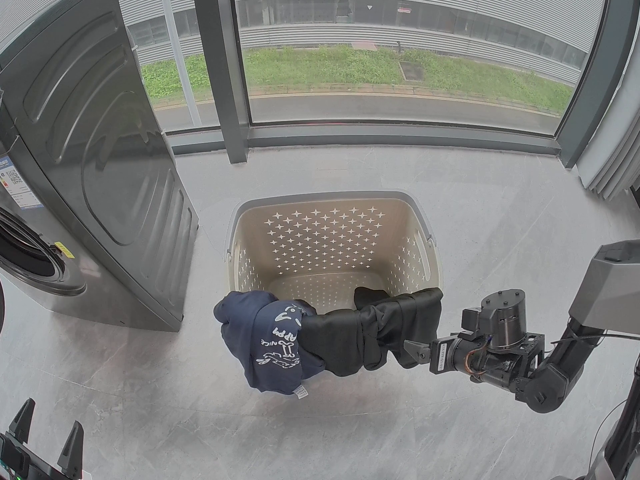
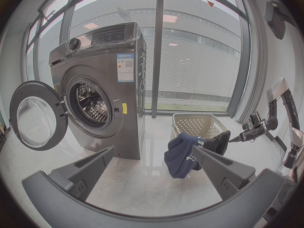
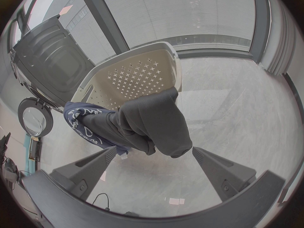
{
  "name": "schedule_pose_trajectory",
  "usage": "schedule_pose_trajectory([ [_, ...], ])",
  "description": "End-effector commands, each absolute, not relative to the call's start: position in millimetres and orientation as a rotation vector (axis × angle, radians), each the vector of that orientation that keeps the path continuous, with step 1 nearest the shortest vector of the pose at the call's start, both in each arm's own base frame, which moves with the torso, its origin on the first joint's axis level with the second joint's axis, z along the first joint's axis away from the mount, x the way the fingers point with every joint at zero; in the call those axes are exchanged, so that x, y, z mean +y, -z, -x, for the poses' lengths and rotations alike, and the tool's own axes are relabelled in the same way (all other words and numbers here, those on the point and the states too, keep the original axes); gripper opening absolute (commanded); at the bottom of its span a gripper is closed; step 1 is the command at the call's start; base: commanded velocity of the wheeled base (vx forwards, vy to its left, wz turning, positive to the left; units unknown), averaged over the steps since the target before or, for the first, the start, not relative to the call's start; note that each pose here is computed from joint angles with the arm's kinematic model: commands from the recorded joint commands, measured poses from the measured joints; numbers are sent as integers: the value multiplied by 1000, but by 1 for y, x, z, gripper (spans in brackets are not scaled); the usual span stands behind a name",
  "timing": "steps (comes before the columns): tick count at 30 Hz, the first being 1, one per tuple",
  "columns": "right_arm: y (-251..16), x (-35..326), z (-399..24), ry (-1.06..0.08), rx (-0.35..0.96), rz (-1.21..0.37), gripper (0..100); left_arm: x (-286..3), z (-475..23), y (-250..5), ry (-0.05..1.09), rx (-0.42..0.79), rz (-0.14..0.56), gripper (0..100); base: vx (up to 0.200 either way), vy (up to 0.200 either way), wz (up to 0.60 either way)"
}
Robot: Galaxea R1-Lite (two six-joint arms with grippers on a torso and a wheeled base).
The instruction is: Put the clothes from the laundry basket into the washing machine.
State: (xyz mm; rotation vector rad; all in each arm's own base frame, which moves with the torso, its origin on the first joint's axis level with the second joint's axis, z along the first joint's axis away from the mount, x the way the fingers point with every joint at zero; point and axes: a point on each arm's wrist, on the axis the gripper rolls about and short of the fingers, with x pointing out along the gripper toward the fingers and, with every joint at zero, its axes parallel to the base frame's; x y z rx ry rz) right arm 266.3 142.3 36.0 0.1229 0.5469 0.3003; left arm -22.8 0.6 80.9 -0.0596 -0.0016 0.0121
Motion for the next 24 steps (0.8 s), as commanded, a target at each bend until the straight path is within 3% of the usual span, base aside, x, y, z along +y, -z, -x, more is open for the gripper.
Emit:
schedule_pose_trajectory([
  [1,-16,149,-279,-294,582,-111,100,1,22,-76,-14,12,60,100,0,0,0],
  [22,-5,166,-321,-297,493,-149,100,1,22,-76,-17,10,60,100,0,0,0],
  [23,-4,166,-322,-299,486,-151,0,1,22,-76,-17,10,60,100,0,0,0],
  [24,-5,167,-322,-302,477,-154,0,1,22,-76,-17,10,60,100,0,0,0],
])
